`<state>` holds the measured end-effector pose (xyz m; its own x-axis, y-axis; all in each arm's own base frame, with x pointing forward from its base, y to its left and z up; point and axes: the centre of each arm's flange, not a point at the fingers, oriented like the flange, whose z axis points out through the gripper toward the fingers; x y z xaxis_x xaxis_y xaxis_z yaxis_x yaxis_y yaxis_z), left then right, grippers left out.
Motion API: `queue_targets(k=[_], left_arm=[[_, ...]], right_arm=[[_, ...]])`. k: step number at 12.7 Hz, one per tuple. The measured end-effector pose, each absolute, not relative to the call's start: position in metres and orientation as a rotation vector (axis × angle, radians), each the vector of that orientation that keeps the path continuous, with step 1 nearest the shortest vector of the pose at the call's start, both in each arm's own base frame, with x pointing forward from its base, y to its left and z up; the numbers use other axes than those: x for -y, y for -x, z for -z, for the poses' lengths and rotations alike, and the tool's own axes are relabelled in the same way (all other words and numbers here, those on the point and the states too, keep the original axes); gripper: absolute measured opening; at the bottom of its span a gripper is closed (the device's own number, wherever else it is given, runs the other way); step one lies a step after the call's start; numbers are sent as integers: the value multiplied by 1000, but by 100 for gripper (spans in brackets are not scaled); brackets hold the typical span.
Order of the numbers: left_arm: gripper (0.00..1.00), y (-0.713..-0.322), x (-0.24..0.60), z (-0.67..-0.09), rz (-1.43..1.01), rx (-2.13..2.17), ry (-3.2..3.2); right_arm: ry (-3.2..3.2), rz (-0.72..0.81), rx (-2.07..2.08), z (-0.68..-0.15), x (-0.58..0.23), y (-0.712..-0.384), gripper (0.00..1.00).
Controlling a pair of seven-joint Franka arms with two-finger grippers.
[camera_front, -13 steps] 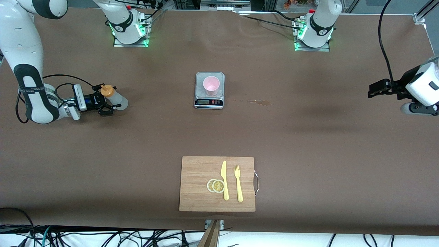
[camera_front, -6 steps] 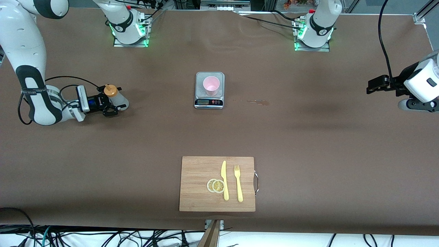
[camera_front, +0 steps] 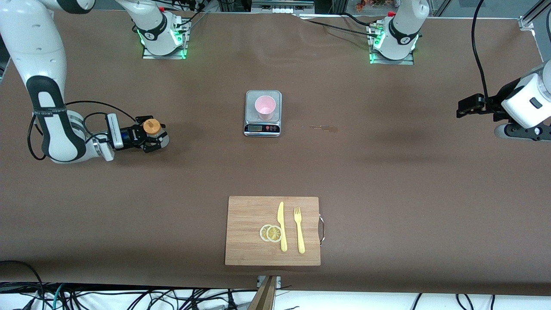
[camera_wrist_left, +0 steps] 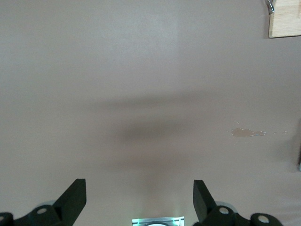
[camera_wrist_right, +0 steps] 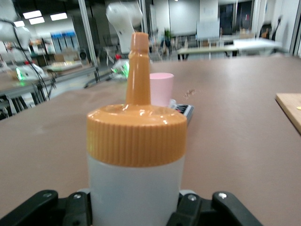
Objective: Add sauce to pink cup with both arms
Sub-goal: 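Lift the sauce bottle with the right gripper toward the scale, then tilt the bottle nozzle down over the pink cup with the right gripper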
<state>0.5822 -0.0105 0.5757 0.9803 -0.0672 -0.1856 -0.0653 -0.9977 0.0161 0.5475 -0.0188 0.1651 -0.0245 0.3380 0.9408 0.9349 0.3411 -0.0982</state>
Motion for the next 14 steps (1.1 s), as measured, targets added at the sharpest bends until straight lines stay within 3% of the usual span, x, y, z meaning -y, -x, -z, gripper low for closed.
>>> queue_targets(k=[2,6,11,14], left_arm=[[100,-582,18,-575,294,123,-3117],[100,-585,26,-578,278,144,-3119],[100,-587,23,-577,278,138,-3120],[100,-587,22,-577,279,134,-3120]], right_arm=[[1286,658,1664,-215,-13,-570,24],[1536,364,1852,-296,-88,-583,22],[1826,-25,1961,-338,-204,-555,21],[1989,-176,1986,-343,-274,-527,22]])
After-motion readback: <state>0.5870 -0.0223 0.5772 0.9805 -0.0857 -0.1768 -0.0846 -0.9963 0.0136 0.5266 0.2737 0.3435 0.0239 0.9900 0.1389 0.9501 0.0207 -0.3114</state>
